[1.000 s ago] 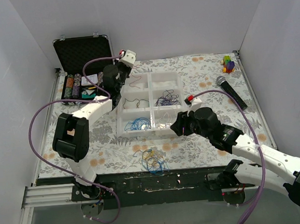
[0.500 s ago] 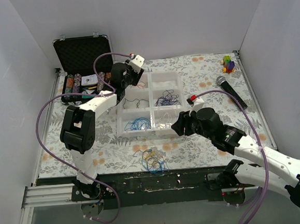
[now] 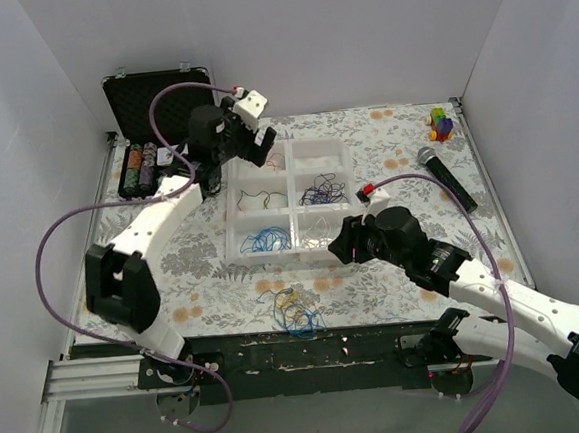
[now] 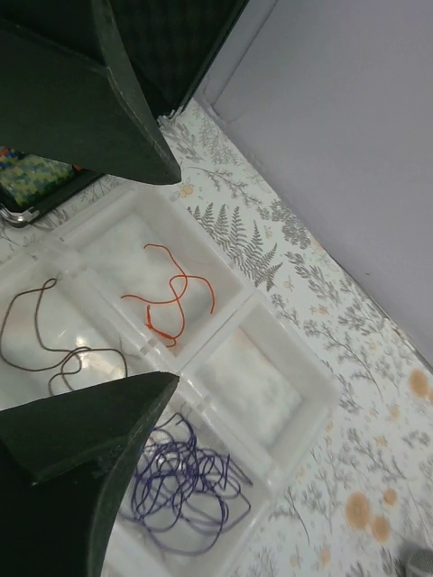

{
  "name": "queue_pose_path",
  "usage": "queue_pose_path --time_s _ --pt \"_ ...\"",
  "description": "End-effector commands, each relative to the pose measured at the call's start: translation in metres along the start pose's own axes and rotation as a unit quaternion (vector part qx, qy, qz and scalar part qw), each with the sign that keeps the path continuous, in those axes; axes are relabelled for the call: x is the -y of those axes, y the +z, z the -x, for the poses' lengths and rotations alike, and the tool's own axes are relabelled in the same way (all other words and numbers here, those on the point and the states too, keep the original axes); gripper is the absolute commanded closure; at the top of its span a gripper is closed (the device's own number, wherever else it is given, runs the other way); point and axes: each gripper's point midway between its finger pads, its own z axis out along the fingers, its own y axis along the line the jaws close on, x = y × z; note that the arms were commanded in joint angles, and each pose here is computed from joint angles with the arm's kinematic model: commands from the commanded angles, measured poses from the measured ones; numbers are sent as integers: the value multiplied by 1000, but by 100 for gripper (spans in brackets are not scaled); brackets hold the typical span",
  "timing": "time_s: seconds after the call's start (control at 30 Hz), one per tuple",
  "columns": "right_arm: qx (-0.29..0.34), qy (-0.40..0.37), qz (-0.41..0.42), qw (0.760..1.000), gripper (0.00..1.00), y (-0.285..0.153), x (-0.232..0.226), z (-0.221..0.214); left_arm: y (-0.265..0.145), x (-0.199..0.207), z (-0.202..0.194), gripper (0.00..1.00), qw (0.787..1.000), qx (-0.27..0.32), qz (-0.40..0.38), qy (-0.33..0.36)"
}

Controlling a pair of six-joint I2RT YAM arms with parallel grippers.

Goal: Untangle the cables
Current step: Place the cable in the bin, then untie the cable.

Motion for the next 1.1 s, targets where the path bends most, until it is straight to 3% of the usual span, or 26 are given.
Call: queue_pose_path --time_s 0.0,0.13,0.27,0.4,0.73,1.07 --pt "-10 -5 49 999 42 1 -25 7 -84 27 37 14 997 11 -65 34" --pt "-58 -33 90 994 42 8 -46 -19 -147 61 0 12 990 -25 -117 79" --pt "-110 -76 138 981 41 14 -78 -51 -204 93 -29 11 979 -24 -162 121" --pt "-144 -108 174 968 40 18 -105 -79 -235 104 -31 10 978 -16 -168 121" --pt "-177 -129 144 965 47 52 -113 -109 -253 114 -40 19 976 -25 -181 115" --pt "-171 -131 105 971 52 57 -96 -112 -254 152 -100 28 959 -46 -260 106"
